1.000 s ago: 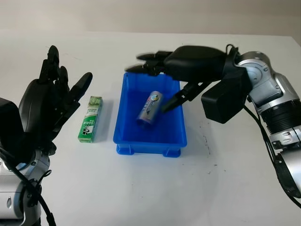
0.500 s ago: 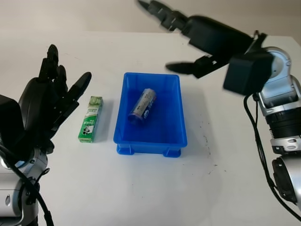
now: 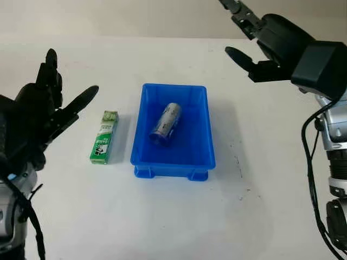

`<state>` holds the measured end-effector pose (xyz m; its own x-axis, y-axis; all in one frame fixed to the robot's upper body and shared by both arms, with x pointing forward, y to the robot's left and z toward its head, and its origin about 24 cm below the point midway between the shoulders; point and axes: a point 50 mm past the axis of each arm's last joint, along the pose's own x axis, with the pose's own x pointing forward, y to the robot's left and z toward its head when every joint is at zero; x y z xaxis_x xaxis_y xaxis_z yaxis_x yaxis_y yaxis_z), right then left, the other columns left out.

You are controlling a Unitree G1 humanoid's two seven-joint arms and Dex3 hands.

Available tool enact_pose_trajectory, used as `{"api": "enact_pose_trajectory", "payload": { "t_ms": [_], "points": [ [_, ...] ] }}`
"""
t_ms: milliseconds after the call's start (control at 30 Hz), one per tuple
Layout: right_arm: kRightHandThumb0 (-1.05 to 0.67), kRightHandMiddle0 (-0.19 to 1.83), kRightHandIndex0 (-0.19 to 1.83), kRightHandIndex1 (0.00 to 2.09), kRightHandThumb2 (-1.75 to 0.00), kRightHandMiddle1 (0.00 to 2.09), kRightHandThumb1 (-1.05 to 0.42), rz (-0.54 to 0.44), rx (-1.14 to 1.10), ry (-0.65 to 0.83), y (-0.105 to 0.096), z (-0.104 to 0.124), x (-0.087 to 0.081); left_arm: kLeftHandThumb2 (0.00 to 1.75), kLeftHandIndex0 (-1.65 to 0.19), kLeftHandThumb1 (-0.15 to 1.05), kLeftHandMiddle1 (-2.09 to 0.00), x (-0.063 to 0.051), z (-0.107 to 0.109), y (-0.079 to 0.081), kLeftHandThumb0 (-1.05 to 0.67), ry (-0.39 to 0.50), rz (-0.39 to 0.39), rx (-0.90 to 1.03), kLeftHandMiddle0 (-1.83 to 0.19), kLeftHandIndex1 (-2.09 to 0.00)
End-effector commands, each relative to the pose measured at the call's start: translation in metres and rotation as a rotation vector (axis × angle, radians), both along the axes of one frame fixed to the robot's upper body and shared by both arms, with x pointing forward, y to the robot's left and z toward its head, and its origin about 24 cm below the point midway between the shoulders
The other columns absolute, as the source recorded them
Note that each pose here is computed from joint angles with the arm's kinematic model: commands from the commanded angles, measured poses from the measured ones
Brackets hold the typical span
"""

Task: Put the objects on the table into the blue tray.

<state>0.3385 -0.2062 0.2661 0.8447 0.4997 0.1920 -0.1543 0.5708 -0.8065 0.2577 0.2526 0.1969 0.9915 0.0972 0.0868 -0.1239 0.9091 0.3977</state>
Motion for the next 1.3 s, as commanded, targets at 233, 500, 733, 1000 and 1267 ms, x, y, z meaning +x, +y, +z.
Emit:
{"api": "enact_pose_trajectory", "payload": {
  "t_ms": [233, 500, 733, 1000, 1267],
  "points": [
    [-0.83, -0.15, -0.17, 0.03, -0.63, 0.06, -1.05, -0.049, -0.017, -0.024, -0.017, 0.004, -0.005, 0.05, 0.1, 0.99, -0.03, 0.014, 0.022, 0.03, -0.56, 0.083, -0.083, 0.178, 0.09, -0.05],
    [-0.82, -0.16, -0.17, 0.04, -0.62, 0.05, -1.05, -0.042, -0.024, -0.019, -0.019, 0.001, -0.004, 0.04, 0.03, 0.91, -0.07, 0.022, 0.038, 0.05, -0.43, 0.111, -0.308, 0.485, 0.03, -0.08],
    [-0.83, -0.16, -0.18, 0.05, -0.61, 0.05, -1.05, -0.033, -0.021, -0.01, -0.019, -0.001, -0.003, 0.05, 0.07, 0.91, -0.03, 0.023, 0.04, 0.044, -0.39, 0.099, -0.33, 1.013, 0.06, -0.04],
    [-0.86, -0.16, -0.18, 0.05, -0.61, 0.05, -1.05, -0.026, -0.022, -0.001, -0.018, -0.001, -0.001, 0.05, 0.09, 0.92, -0.05, 0.027, 0.036, 0.04, -0.31, -0.095, -0.484, 1.506, 0.09, -0.05],
    [-0.87, -0.17, -0.18, 0.05, -0.6, 0.05, -1.05, -0.026, -0.01, 0.008, -0.016, -0.002, 0.0, 0.07, 0.05, 0.96, -0.07, 0.036, 0.036, 0.032, -0.35, -0.272, -0.622, 1.734, 0.04, -0.07]
  ]
}}
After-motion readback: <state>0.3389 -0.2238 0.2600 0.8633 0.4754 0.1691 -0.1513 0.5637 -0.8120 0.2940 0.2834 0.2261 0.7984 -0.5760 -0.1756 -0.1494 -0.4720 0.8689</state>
